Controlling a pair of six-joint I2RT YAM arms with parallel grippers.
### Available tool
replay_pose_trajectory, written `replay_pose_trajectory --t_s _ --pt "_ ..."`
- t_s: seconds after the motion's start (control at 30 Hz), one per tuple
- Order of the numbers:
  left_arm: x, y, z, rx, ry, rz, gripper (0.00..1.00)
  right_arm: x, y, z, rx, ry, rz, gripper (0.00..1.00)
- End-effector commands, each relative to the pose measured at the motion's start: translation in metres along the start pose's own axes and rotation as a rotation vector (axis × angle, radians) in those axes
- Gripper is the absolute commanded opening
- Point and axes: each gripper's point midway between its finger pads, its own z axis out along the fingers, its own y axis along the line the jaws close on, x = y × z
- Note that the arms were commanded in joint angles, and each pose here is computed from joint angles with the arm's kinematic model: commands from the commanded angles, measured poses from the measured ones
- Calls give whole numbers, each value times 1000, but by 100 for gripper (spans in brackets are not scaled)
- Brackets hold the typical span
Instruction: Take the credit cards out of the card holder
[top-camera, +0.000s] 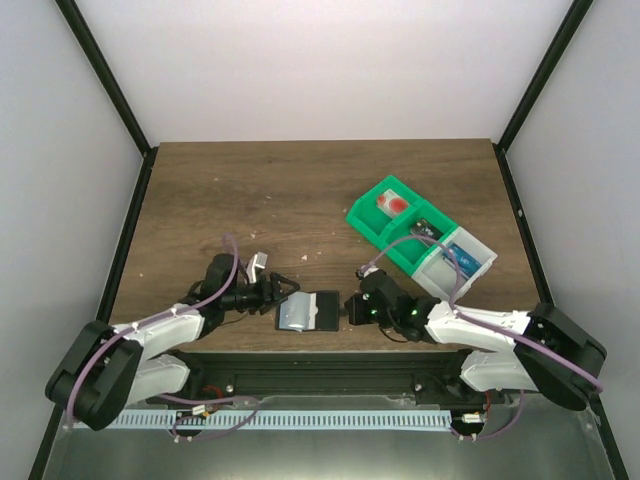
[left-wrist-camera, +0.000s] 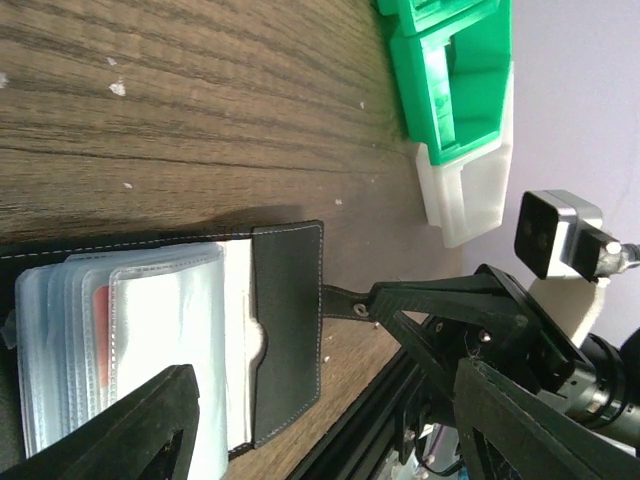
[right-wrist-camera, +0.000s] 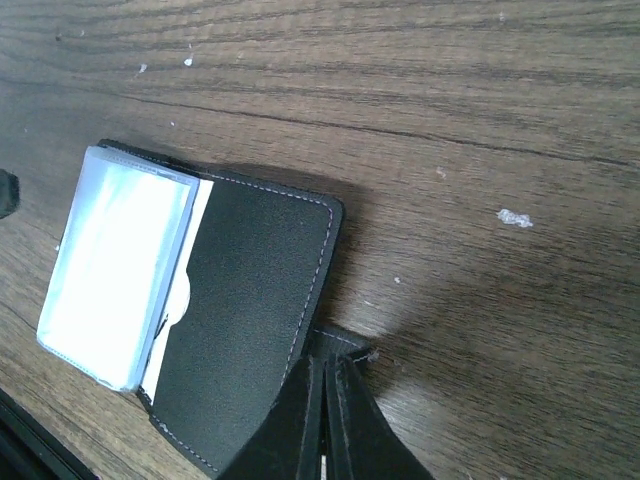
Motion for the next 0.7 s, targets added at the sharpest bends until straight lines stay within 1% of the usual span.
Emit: replay_pose_trajectory --t_s 0.0,0.4,0.67 --pt "3 6 6 5 13 5 72 -8 1 -2 -8 -31 5 0" --pt "2 20 10 -60 21 8 73 -8 2 -2 -11 -32 5 1" --pt "7 27 12 -66 31 -5 73 -8 3 -1 -14 -29 4 0"
